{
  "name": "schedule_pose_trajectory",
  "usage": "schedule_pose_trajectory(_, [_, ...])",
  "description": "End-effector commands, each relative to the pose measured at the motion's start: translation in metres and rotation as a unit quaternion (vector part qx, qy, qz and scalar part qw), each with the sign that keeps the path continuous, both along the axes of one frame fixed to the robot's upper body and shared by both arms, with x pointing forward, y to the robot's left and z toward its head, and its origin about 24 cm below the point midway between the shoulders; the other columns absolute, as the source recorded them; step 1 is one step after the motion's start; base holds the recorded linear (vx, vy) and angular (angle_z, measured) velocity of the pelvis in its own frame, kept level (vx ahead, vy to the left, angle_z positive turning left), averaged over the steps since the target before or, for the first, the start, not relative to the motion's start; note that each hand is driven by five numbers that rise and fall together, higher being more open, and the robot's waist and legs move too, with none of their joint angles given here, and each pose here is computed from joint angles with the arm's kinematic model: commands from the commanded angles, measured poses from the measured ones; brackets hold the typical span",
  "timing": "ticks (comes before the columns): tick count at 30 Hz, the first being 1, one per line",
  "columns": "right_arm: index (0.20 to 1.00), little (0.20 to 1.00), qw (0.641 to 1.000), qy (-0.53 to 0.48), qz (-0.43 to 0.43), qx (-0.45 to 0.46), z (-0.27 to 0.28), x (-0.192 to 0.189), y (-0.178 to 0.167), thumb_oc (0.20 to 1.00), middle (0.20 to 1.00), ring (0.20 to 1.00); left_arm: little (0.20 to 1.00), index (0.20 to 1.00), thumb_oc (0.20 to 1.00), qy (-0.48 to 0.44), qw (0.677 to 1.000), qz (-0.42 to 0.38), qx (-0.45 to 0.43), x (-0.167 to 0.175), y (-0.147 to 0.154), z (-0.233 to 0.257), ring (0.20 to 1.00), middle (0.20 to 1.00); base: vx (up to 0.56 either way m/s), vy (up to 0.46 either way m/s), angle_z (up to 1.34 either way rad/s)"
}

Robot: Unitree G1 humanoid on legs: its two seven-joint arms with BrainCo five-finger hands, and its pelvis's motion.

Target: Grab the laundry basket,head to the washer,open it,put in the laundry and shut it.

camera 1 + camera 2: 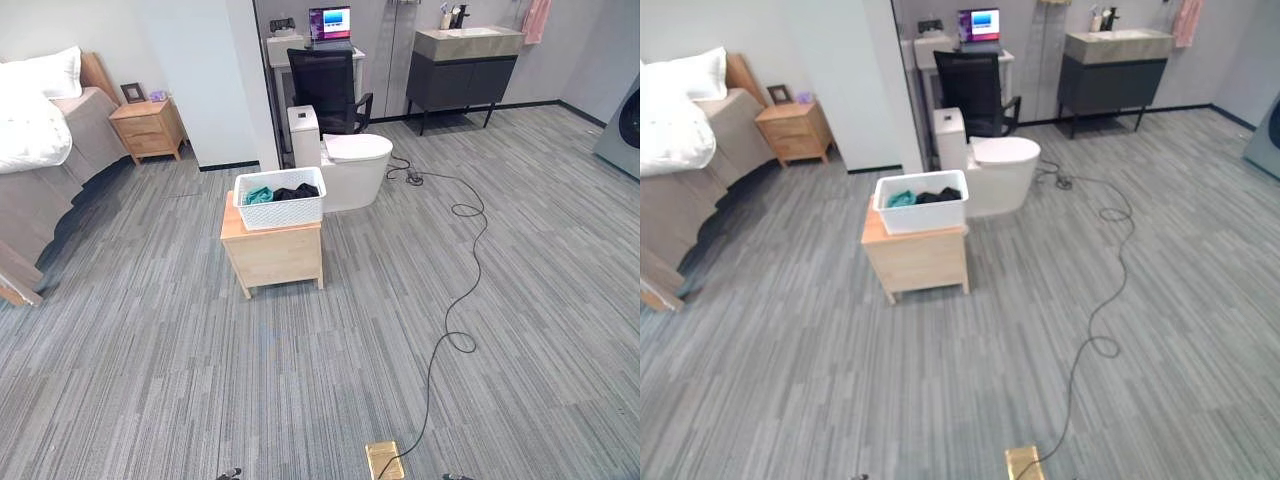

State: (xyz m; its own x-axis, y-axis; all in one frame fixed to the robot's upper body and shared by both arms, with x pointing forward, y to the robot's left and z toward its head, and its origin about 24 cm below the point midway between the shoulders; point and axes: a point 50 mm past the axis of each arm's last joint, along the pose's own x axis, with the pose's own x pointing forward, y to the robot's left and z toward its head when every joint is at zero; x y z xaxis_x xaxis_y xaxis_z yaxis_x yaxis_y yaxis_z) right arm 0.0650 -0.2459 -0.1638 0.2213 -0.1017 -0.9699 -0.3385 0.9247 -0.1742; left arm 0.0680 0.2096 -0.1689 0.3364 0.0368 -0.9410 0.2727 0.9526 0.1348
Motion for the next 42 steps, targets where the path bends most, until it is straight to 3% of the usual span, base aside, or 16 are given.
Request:
schedule_pose_trajectory(1, [1.0, 1.0, 0.998, 0.056, 0.014, 0.015, -0.006, -0.023, 0.012, 1.0, 1.0, 1.0, 1.0, 1.0, 1.0, -0.002, 1.0, 0.008, 0.022, 0.008, 0.015, 0.003, 1.0, 1.0, 0.03, 0.049, 0.0])
schedule_pose_trajectory(10, [1.0, 1.0, 0.999, 0.031, -0.021, 0.006, -0.003, -0.011, 0.002, 1.0, 1.0, 1.0, 1.0, 1.0, 1.0, -0.008, 1.0, 0.009, 0.022, 0.01, 0.017, 0.004, 1.0, 1.0, 0.04, 0.063, -0.01])
schedule_pose_trajectory(15, [1.0, 1.0, 1.0, -0.006, -0.026, 0.01, 0.001, 0.012, 0.001, 1.0, 1.0, 1.0, 1.0, 1.0, 1.0, -0.041, 0.999, 0.009, 0.025, 0.027, 0.023, 0.01, 1.0, 1.0, 0.01, 0.074, -0.2])
schedule_pose_trajectory(23, [1.0, 1.0, 0.998, -0.013, -0.058, 0.015, 0.002, 0.014, -0.003, 1.0, 1.0, 1.0, 1.0, 1.0, 1.0, -0.061, 0.998, 0.003, 0.027, 0.042, 0.03, 0.016, 1.0, 1.0, 0.04, 0.128, 0.06])
schedule_pose_trajectory(42, [1.0, 1.0, 0.994, 0.039, -0.105, 0.012, -0.003, -0.031, -0.007, 1.0, 1.0, 1.0, 1.0, 1.0, 1.0, -0.055, 0.998, 0.024, 0.024, 0.04, 0.02, 0.012, 1.0, 1.0, 0.31, -0.202, 0.23])
